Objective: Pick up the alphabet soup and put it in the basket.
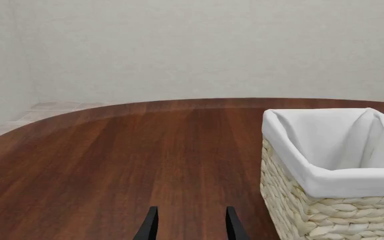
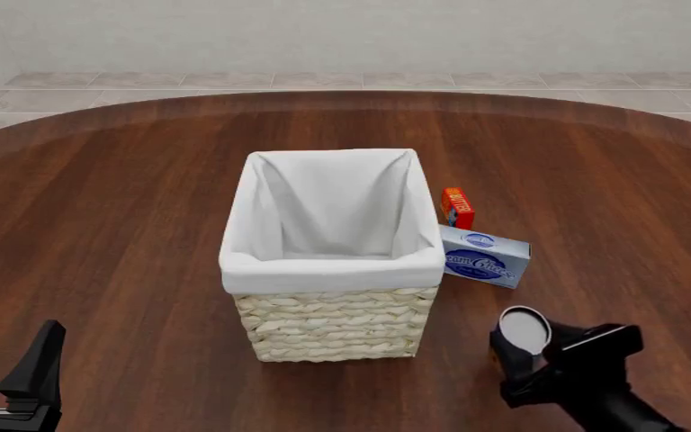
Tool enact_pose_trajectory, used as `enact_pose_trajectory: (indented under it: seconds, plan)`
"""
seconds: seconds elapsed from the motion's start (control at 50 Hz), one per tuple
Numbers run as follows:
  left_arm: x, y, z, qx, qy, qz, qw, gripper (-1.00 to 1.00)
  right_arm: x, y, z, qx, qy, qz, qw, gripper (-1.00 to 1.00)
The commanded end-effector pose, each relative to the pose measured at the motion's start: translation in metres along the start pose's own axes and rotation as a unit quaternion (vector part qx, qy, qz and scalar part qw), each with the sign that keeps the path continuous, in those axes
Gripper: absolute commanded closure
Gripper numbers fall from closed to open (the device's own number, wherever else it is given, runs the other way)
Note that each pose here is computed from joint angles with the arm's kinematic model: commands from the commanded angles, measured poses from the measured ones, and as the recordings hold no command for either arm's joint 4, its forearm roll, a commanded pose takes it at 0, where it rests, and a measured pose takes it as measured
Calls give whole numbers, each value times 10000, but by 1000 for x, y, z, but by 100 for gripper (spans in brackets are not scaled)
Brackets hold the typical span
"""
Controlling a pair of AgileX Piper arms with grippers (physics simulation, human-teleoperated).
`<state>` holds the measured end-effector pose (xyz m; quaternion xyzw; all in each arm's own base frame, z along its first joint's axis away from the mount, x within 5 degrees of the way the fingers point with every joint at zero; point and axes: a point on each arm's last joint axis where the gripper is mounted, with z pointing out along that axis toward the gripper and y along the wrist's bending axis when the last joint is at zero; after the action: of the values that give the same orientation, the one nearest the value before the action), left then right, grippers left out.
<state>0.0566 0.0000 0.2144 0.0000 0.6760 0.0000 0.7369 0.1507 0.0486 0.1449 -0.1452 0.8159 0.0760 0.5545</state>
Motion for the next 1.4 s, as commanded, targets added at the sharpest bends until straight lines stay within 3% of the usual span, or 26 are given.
enact_pose_trajectory:
  seconds: [0.02,0.56,1.4]
  plan:
    - [0,0,0,0,0,1,10000,-100,-18,2,-11,-78,-196,-18,9998,100]
    - [0,0,0,0,-2,1,10000,-100,-56,3,-38,-124,-569,-315,9978,100]
    - [0,0,0,0,0,1,10000,-100,-93,1,-55,-80,-922,-660,9935,100]
